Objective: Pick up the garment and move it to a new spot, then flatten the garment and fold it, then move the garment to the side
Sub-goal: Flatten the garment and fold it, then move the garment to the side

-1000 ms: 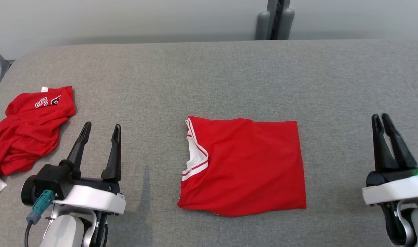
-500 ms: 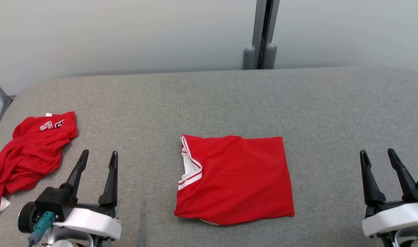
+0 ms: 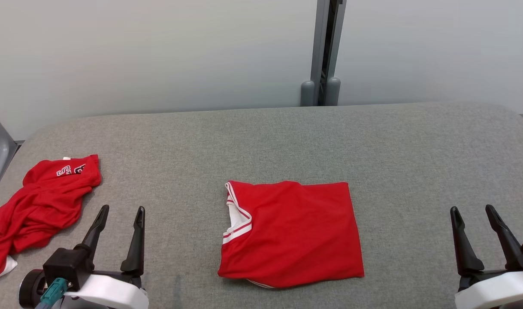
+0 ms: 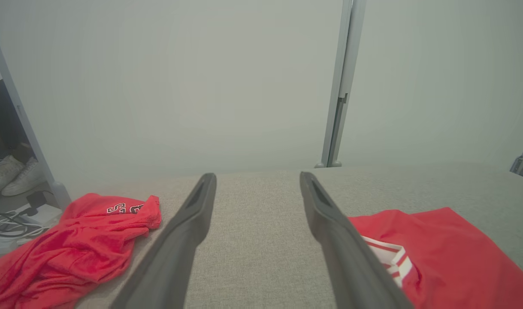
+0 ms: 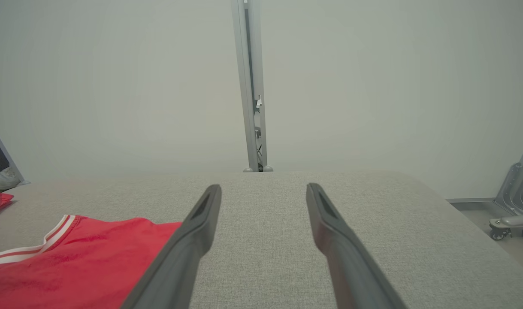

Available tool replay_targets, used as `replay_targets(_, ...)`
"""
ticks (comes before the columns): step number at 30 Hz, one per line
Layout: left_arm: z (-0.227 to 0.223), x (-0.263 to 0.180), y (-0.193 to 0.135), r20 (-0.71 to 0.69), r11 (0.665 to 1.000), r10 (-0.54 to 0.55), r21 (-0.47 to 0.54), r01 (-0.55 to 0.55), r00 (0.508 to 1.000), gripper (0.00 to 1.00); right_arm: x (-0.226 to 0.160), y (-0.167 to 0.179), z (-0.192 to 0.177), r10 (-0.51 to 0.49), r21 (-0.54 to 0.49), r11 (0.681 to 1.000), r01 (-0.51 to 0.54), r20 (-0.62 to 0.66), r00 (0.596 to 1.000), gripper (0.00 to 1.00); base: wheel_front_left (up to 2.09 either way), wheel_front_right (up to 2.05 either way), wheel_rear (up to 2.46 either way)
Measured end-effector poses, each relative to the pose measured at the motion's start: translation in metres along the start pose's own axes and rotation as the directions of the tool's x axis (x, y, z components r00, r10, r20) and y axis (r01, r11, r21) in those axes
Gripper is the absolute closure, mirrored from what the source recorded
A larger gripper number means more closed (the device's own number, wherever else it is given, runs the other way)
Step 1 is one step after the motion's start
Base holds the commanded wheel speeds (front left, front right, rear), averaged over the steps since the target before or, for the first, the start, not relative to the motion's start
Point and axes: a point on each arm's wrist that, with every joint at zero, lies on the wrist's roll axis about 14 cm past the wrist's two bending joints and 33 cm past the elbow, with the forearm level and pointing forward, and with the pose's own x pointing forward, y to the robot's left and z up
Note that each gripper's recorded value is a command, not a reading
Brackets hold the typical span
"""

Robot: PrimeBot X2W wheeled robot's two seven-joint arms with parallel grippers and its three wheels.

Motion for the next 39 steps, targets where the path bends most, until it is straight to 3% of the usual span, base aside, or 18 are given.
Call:
replay_targets(29,0.008,-0.003,0.004,0.017,1.0,0.012,0.006,-0.012,1.0,0.0,0.004,0.002,-0.001,-0.006,0.011,1.0,0.006,-0.011,1.0,0.0,0.0,0.0,0.0)
replay_targets(39,0.027,0.004,0.025,0.082,0.997,0.077,0.004,-0.078,0.994,0.0,0.042,0.035,-0.048,0.118,0.025,0.993,-0.115,-0.176,0.977,0.0,0.0,0.0,0.0)
